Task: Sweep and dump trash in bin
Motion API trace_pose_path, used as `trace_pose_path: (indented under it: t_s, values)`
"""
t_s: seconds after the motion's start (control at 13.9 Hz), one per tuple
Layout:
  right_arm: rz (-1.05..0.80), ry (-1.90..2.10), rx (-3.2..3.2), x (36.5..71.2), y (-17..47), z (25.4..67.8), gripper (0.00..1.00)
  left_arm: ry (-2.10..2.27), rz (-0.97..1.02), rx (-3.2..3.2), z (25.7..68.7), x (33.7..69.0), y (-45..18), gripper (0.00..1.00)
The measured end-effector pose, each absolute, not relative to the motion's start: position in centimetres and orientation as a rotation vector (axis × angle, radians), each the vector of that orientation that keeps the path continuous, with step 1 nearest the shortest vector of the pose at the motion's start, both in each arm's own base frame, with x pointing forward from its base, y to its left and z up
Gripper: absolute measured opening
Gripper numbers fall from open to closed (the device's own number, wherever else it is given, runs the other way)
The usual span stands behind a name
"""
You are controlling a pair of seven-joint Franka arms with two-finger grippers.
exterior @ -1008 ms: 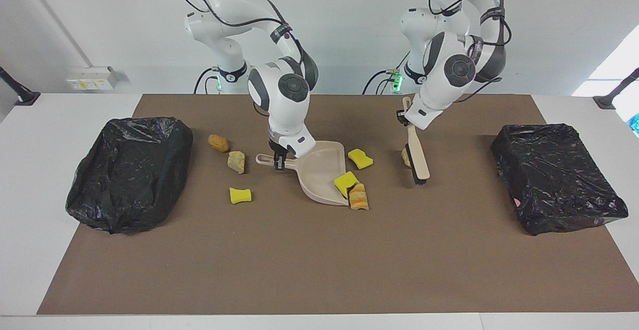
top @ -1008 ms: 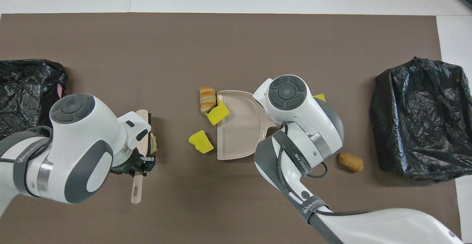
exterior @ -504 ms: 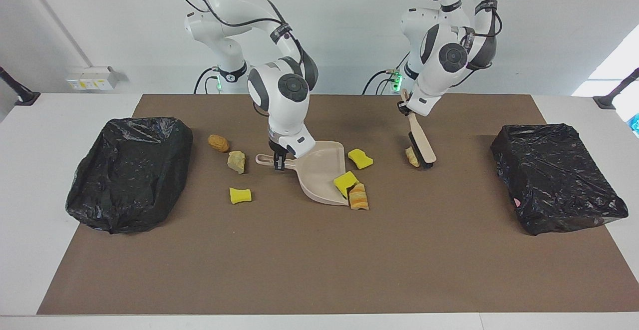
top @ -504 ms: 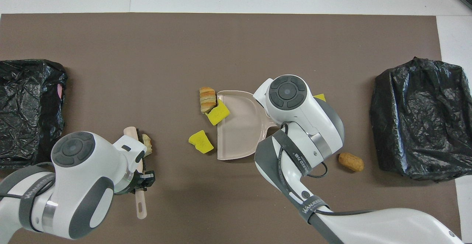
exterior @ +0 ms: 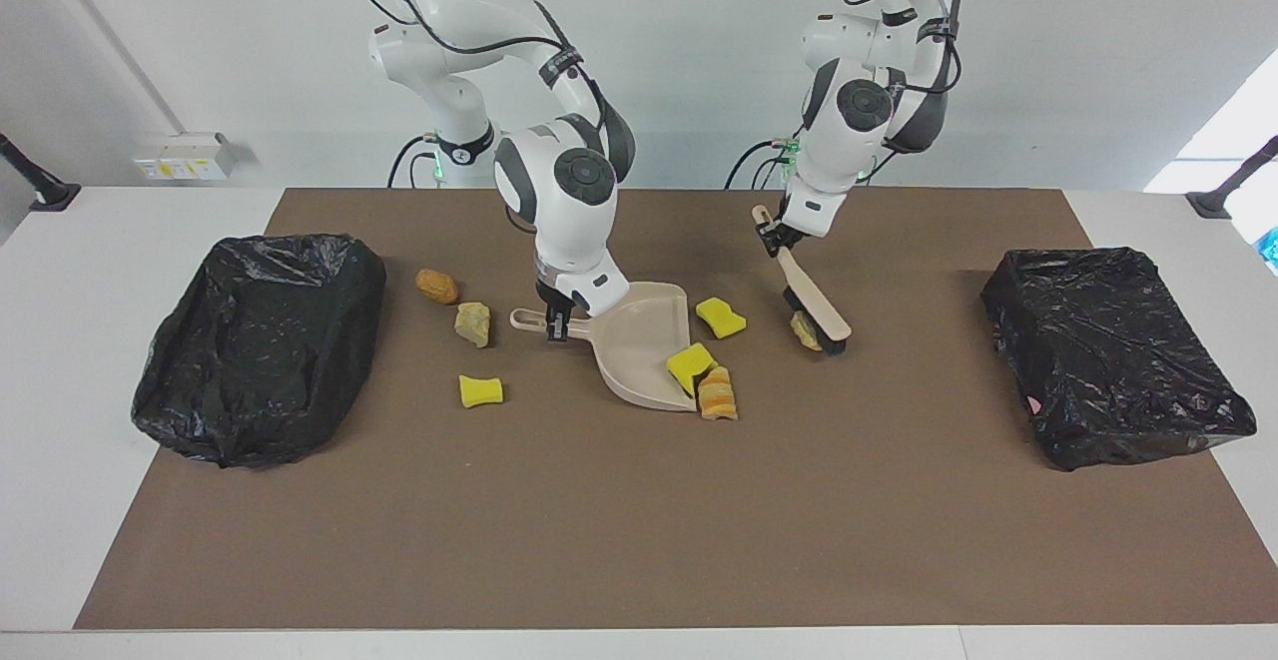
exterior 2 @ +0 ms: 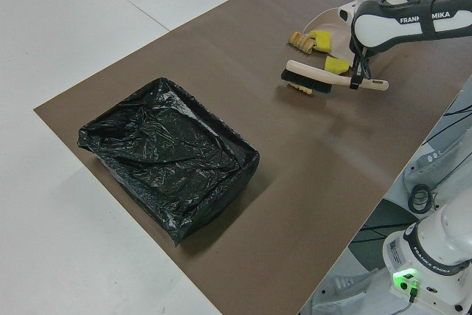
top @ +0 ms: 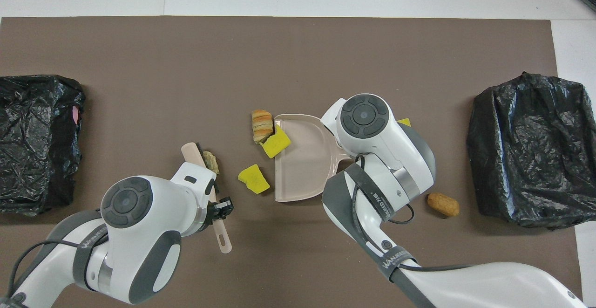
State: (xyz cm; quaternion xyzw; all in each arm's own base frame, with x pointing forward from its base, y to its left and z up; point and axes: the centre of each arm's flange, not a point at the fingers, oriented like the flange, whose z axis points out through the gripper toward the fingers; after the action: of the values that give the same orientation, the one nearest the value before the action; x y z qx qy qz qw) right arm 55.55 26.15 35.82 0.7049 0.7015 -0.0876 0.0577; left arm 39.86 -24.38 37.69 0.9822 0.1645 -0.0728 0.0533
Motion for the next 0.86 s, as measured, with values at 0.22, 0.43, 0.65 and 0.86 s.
trace_pose_path:
  t_s: [0.22,0.43,0.65,0.86]
  values:
    - [-0.266,2.126,2.137,55.5,26.1,35.8,0.32,0.443,-0.192,2.959,40.0,40.5,-30.1,0.26]
    - [-0.268,2.126,2.137,55.5,26.1,35.8,0.32,0.392,-0.303,2.998,40.8,40.7,-30.4,0.26]
    - [-0.267,2.126,2.137,55.5,26.1,35.7,0.32,0.42,-0.474,3.042,41.2,42.9,-23.5,0.26]
    - [-0.265,2.125,2.138,55.5,26.1,35.7,0.32,0.487,-0.537,3.05,40.8,44.7,-17.2,0.26]
